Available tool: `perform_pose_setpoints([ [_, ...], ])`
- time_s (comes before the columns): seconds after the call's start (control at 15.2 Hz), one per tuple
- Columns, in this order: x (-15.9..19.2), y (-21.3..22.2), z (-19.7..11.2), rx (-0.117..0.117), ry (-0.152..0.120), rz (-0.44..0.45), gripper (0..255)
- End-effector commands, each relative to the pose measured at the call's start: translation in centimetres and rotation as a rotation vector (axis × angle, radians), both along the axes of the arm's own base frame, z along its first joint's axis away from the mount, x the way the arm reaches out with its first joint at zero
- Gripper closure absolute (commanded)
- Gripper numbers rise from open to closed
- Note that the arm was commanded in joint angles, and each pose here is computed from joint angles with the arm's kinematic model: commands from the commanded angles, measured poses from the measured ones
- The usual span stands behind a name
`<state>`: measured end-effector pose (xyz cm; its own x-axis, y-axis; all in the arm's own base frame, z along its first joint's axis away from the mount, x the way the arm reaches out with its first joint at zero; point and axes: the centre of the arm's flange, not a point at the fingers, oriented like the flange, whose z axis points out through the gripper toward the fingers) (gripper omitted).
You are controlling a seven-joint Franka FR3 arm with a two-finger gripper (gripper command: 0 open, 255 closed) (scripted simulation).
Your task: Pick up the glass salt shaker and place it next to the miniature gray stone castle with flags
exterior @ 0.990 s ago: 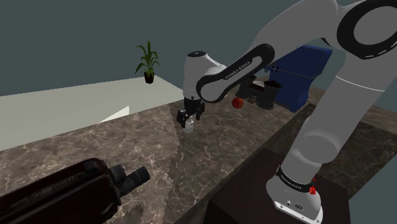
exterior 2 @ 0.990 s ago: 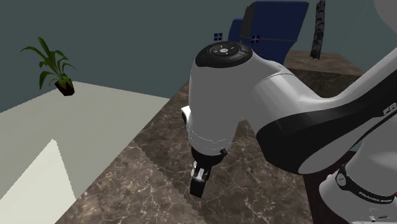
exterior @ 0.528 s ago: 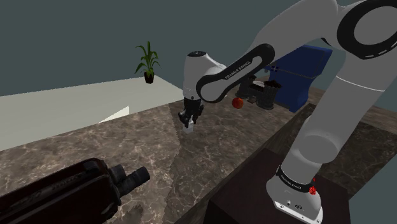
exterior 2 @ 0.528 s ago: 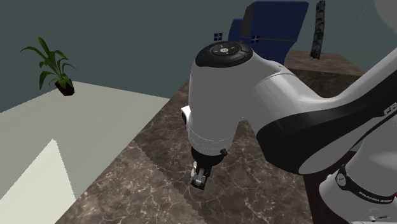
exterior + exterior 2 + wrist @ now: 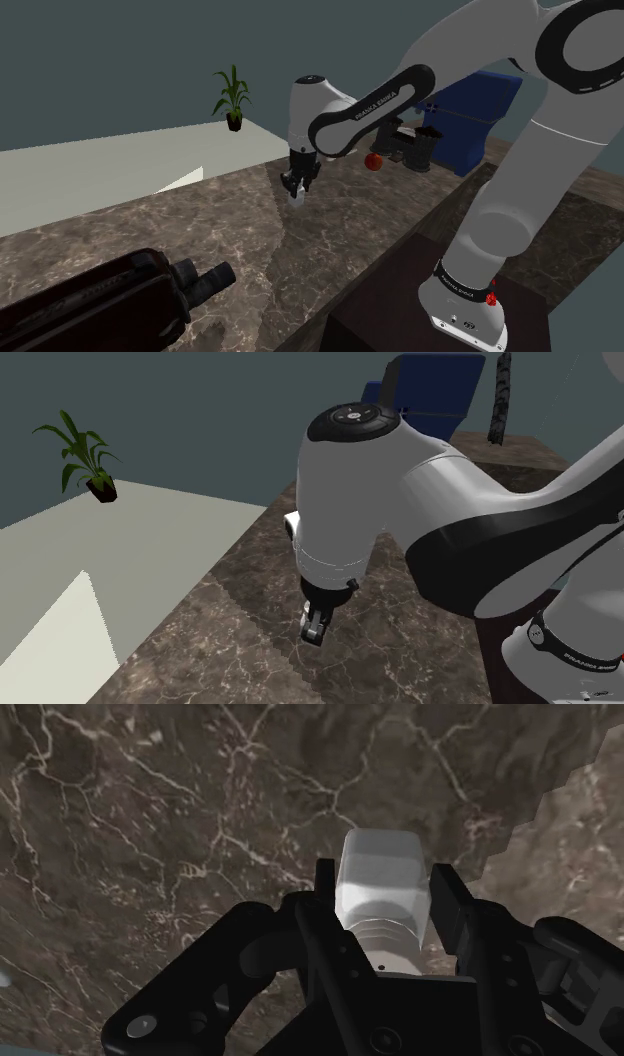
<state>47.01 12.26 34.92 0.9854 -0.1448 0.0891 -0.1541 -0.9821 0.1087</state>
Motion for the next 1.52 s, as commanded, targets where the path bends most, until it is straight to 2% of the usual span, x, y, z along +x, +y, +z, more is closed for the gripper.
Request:
perform_pose_setpoints([
  [0.0, 0.0, 0.0, 0.9, 0.000, 0.000, 0.000, 255],
  [1.45, 0.0, 0.0, 12.6, 0.000, 0.000, 0.000, 255],
])
